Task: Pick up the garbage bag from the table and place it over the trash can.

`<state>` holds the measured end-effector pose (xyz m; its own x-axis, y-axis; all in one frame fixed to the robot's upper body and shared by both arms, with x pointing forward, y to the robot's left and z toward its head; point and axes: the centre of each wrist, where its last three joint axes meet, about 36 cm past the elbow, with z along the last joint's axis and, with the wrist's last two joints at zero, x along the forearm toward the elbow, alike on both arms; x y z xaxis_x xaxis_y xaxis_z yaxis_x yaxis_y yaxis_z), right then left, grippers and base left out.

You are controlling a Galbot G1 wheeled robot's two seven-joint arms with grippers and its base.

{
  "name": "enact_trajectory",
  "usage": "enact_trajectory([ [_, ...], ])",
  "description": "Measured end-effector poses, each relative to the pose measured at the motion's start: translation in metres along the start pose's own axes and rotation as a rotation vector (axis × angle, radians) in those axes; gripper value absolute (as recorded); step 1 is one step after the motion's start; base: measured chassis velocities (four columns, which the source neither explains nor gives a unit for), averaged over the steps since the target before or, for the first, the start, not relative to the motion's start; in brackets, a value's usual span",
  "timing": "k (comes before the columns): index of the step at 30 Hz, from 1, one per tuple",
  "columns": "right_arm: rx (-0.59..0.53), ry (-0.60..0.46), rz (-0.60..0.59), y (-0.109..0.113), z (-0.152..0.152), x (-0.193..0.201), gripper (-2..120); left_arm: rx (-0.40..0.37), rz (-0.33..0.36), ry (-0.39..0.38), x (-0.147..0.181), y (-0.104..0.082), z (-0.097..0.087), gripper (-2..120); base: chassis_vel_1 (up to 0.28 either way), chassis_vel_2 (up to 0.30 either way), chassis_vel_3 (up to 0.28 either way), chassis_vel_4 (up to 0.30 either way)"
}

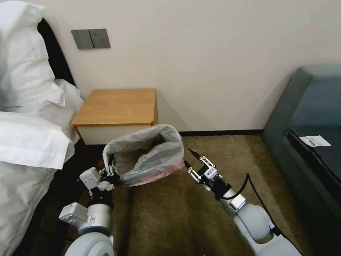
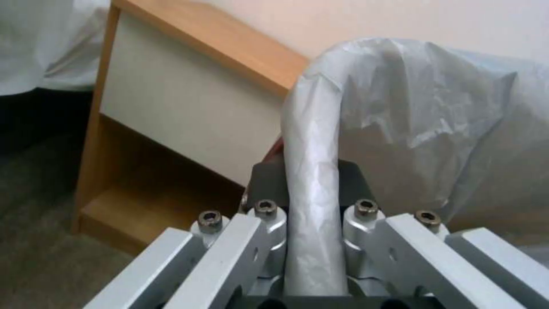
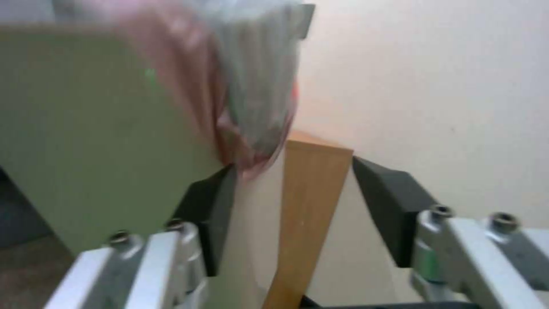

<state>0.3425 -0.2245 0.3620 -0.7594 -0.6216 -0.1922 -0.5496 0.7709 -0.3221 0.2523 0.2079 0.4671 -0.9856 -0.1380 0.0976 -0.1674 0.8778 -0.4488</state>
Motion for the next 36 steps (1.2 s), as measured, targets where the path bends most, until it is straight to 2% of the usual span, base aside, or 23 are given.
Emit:
enact_trajectory([
  [2,-0.057,-0.014,0.030,0.004,-0.007,0.009,68,-0.008,-0.007,0.001,-0.002,0.003,0.003,8,0.000,0.000,0.000,0.000],
  [3,-0.057,-0.014,0.030,0.004,-0.007,0.009,68,-0.008,-0.007,0.001,-0.002,0.003,0.003,8,0.000,0.000,0.000,0.000],
  [6,-0.218,-0.031,0.077,0.022,-0.019,0.022,82,-0.014,-0.017,0.006,-0.007,0.007,0.009,8,0.000,0.000,0.000,0.000],
  [7,-0.218,-0.031,0.077,0.022,-0.019,0.022,82,-0.014,-0.017,0.006,-0.007,0.007,0.009,8,0.000,0.000,0.000,0.000],
  [10,-0.463,-0.020,0.088,0.054,-0.031,0.030,97,-0.019,-0.026,0.009,-0.015,0.010,0.016,8,0.000,0.000,0.000,0.000],
  [11,-0.463,-0.020,0.088,0.054,-0.031,0.030,97,-0.019,-0.026,0.009,-0.015,0.010,0.016,8,0.000,0.000,0.000,0.000],
  [13,-0.615,-0.012,0.096,0.070,-0.037,0.031,100,-0.018,-0.028,0.009,-0.018,0.010,0.018,8,0.000,0.000,0.000,0.000],
  [14,-0.753,-0.004,0.102,0.082,-0.044,0.030,100,-0.017,-0.028,0.009,-0.020,0.010,0.019,8,0.000,0.000,0.000,0.000],
  [15,-0.822,0.000,0.106,0.087,-0.048,0.029,100,-0.015,-0.028,0.009,-0.020,0.010,0.020,8,0.000,0.000,0.000,0.000],
  [16,-0.822,0.000,0.106,0.087,-0.048,0.029,100,-0.015,-0.028,0.009,-0.020,0.010,0.020,8,0.000,0.000,0.000,0.000],
  [18,-0.968,-0.002,0.118,0.097,-0.054,0.020,99,-0.012,-0.026,0.011,-0.020,0.009,0.020,8,0.000,0.000,0.000,0.000],
  [20,-1.001,-0.009,0.126,0.099,-0.055,0.015,99,-0.011,-0.026,0.011,-0.020,0.009,0.020,8,0.000,0.000,0.000,0.000],
  [22,-1.103,-0.028,0.164,0.102,-0.057,0.001,98,-0.012,-0.027,0.012,-0.020,0.010,0.021,8,0.000,0.000,0.000,0.000],
  [24,-1.130,-0.033,0.180,0.103,-0.056,-0.004,95,-0.014,-0.028,0.012,-0.019,0.010,0.020,8,0.000,0.000,0.000,0.000],
  [26,-1.145,-0.029,0.194,0.105,-0.052,-0.006,85,-0.017,-0.029,0.010,-0.020,0.011,0.020,8,0.000,0.000,0.000,0.000],
  [29,-1.148,-0.019,0.197,0.108,-0.047,-0.004,81,-0.015,-0.028,0.008,-0.020,0.011,0.019,8,0.000,0.000,0.000,0.000],
  [36,-1.154,-0.028,0.200,0.116,-0.037,-0.007,80,-0.011,-0.026,0.004,-0.019,0.009,0.018,8,0.000,0.000,0.000,0.000],
])
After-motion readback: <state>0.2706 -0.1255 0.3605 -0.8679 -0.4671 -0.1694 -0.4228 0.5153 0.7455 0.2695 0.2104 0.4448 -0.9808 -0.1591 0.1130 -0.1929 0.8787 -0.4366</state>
